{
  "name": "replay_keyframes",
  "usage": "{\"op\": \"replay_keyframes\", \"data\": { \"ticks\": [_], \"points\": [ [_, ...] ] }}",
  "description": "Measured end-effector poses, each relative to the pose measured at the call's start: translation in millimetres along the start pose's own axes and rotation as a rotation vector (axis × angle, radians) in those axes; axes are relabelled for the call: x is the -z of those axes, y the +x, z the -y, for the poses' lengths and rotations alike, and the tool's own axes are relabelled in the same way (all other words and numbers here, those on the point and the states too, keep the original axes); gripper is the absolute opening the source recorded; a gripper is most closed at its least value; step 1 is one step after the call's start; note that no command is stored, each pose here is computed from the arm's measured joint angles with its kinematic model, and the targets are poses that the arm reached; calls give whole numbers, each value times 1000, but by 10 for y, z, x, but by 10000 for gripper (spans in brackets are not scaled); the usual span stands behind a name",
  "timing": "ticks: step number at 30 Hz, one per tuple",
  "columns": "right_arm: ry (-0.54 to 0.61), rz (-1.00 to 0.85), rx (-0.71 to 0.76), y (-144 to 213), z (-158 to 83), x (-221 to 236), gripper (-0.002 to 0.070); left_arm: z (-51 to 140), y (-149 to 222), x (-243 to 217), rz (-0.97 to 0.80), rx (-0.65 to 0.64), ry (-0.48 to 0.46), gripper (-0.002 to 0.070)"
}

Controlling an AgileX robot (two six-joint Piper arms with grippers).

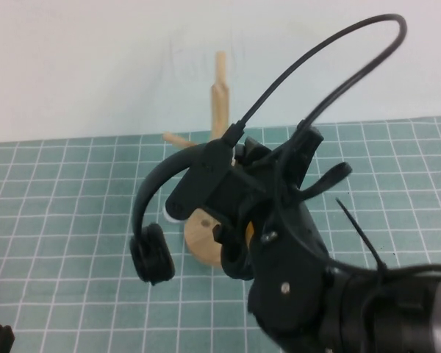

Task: Take out the headphones from the headphone stand
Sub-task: Pick up the headphones from the headphone stand, then place the headphones on the table

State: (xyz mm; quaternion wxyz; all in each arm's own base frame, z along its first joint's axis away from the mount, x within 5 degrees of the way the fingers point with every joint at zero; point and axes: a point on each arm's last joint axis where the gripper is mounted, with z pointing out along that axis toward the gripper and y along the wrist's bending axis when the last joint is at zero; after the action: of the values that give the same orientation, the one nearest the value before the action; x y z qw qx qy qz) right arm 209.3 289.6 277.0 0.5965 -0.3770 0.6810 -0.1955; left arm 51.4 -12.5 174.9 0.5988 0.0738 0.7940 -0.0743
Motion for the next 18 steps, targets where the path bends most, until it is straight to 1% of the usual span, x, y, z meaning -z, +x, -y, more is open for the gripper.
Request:
{"op": "replay_keyframes", "data": {
  "ticks": [5, 6, 7, 9, 10, 12, 15, 18],
  "points": [
    [42, 70, 5, -198, 134, 387, 48, 0, 0, 0, 0, 0, 0, -6],
    [33, 85, -3, -235, 186, 477, -6, 0, 0, 0, 0, 0, 0, -6],
    [11, 97, -10, -269, 230, 577, 49, 0, 0, 0, 0, 0, 0, -6],
    [-76, 99, -13, -296, 298, 741, 49, 0, 0, 0, 0, 0, 0, -6],
    [-146, 85, -11, -287, 324, 812, 49, 0, 0, 0, 0, 0, 0, -6],
    [-275, 29, -1, -229, 356, 901, 49, 0, 0, 0, 0, 0, 0, -6],
    [-412, -168, 47, -16, 390, 897, 49, 0, 0, 0, 0, 0, 0, -6],
    [-457, -432, 50, 284, 486, 713, 48, 0, 0, 0, 0, 0, 0, -6]
  ]
}}
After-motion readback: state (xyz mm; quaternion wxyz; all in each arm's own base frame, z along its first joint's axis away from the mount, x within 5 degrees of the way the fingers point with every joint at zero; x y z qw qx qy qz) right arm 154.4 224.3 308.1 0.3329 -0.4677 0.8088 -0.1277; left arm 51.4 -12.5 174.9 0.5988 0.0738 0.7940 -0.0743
